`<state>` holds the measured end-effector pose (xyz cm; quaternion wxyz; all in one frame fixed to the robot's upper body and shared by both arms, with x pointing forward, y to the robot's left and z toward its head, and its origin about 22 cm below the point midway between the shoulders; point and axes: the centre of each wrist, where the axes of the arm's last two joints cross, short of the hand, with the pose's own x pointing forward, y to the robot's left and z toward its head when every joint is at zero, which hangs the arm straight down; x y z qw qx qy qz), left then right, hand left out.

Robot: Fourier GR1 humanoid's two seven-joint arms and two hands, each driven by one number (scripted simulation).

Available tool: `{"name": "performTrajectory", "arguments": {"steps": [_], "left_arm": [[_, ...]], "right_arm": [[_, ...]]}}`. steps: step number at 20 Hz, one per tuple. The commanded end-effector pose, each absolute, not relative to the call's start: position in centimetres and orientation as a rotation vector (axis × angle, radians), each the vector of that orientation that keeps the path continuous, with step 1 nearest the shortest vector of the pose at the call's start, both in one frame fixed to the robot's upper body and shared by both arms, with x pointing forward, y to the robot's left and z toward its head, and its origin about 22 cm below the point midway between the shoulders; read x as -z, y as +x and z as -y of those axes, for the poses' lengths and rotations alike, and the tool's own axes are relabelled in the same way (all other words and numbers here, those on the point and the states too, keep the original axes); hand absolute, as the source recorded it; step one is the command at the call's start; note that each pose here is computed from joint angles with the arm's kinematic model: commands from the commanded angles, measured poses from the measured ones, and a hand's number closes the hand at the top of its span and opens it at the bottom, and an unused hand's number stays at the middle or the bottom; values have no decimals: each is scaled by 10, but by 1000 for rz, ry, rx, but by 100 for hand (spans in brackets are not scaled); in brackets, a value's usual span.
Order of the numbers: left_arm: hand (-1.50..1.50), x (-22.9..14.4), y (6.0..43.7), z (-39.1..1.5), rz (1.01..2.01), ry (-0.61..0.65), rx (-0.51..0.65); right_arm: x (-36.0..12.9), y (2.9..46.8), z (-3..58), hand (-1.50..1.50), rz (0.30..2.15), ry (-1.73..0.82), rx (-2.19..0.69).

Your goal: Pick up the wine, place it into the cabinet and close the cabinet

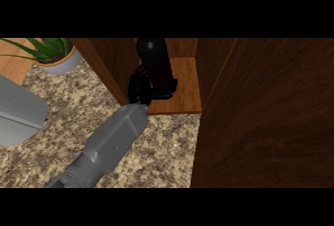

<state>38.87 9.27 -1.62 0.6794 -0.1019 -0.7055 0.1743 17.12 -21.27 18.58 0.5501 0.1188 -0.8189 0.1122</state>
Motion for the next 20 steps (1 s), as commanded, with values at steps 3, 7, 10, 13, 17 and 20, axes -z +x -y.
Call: {"name": "performTrajectory", "arguments": {"steps": [3,7,10,13,17,20], "left_arm": [[150,-11,410,-87,1579,-211,-401],[150,-25,418,-83,1543,-226,-385],[150,-17,412,-84,1583,-202,-447],[150,3,403,-92,1580,-204,-449],[150,-16,413,-84,1553,-193,-439],[150,27,387,-98,1562,-180,-416]], "right_arm": [[-170,186,217,-150,1949,312,-271],[-174,182,201,-150,1933,300,-293],[-178,189,203,-150,1965,341,-316],[-172,188,201,-150,1944,338,-306],[-182,185,197,-150,1950,345,-301],[-184,187,203,-150,1965,350,-324]]}}
